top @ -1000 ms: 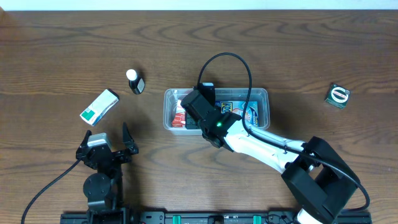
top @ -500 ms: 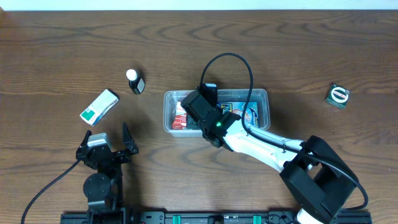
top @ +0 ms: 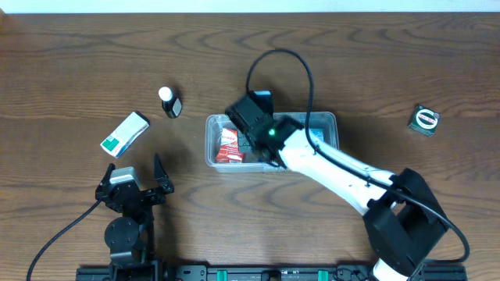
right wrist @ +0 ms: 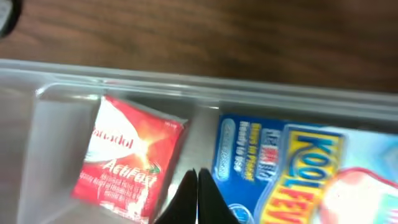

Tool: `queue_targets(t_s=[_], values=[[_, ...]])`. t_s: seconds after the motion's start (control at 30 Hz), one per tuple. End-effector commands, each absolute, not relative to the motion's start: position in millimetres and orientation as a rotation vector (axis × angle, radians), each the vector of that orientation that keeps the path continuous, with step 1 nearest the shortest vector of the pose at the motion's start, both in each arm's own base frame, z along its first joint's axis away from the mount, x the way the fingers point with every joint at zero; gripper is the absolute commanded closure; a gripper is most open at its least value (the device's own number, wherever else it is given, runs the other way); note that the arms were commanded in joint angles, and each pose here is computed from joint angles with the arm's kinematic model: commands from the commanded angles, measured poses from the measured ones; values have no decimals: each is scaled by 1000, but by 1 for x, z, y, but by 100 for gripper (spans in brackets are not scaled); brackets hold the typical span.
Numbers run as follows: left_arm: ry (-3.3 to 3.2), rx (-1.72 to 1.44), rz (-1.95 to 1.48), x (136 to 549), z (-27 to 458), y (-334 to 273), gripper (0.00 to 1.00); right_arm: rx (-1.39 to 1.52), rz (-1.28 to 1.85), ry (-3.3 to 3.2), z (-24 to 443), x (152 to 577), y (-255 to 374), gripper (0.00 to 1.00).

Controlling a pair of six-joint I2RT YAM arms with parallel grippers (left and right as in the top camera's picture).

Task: Pack container
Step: 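Release the packet and push it down beside the blue box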

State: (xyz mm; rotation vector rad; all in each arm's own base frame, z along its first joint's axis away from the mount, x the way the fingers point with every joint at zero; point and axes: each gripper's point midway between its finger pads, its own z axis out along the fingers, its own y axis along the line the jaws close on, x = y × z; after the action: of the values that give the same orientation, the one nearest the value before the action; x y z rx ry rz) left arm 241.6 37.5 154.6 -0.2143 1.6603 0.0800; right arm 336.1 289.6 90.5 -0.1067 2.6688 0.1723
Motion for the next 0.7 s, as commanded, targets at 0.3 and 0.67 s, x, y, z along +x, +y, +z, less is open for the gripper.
queue_targets(t_s=[0.3, 0.67], values=[[1714, -217, 112, 240, 136, 41, 2, -151, 314, 2854, 121, 353, 268, 99], [1714, -217, 112, 240, 136, 41, 2, -342, 290, 2914, 88, 318, 311, 99]])
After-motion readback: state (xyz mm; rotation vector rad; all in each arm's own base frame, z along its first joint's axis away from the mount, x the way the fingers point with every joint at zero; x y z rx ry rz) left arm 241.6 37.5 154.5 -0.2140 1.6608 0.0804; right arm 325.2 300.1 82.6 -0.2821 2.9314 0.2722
